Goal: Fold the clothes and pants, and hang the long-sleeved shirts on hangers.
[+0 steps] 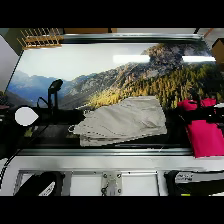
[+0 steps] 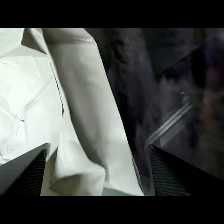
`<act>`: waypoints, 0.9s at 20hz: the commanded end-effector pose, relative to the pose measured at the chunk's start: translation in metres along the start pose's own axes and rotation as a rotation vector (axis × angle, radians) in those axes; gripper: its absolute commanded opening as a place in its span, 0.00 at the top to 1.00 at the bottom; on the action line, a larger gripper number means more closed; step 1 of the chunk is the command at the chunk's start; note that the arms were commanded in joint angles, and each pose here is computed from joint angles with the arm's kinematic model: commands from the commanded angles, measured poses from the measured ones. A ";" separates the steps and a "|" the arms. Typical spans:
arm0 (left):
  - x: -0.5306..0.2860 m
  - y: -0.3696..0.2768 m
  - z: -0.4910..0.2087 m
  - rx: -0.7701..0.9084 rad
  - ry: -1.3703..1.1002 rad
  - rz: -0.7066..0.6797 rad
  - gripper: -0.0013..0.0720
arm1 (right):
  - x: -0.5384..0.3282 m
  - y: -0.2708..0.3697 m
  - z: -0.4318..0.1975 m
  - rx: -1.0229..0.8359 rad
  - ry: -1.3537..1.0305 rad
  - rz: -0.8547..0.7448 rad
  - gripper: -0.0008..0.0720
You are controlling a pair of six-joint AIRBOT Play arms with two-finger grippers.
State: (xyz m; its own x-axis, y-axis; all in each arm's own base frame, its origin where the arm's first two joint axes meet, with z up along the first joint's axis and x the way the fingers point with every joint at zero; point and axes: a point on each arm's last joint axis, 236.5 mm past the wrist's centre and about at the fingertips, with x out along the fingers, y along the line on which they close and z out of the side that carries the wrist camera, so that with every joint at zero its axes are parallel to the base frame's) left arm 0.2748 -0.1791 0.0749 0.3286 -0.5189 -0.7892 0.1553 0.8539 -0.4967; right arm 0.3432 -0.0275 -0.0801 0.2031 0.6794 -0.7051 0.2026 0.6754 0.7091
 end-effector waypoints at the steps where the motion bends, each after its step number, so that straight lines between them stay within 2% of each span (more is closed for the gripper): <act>1: 0.013 -0.016 -0.002 -0.009 0.000 -0.023 0.96 | 0.028 0.009 0.003 -0.063 0.071 0.047 0.00; 11: 0.045 -0.014 -0.020 -0.004 0.110 -0.004 0.96 | 0.098 0.067 -0.034 -0.190 0.266 0.090 0.01; 12: 0.045 -0.014 -0.020 -0.004 0.109 -0.004 0.96 | 0.103 0.070 -0.034 -0.202 0.268 0.083 0.09; 14: 0.045 -0.014 -0.020 -0.003 0.109 -0.004 0.96 | 0.108 0.072 -0.033 -0.217 0.263 0.071 0.82; 15: 0.045 -0.014 -0.020 -0.003 0.109 -0.004 0.96 | 0.109 0.073 -0.032 -0.221 0.257 0.071 0.98; 18: 0.045 -0.014 -0.019 -0.004 0.106 -0.004 0.96 | 0.089 0.084 -0.006 -0.263 0.186 0.037 0.98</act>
State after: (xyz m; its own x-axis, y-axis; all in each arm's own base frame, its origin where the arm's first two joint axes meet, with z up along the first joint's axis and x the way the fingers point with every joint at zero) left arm 0.2691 -0.2152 0.0398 0.2257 -0.5246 -0.8209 0.1529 0.8512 -0.5020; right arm 0.3552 0.0969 -0.0981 -0.0266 0.7509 -0.6599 -0.0367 0.6590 0.7513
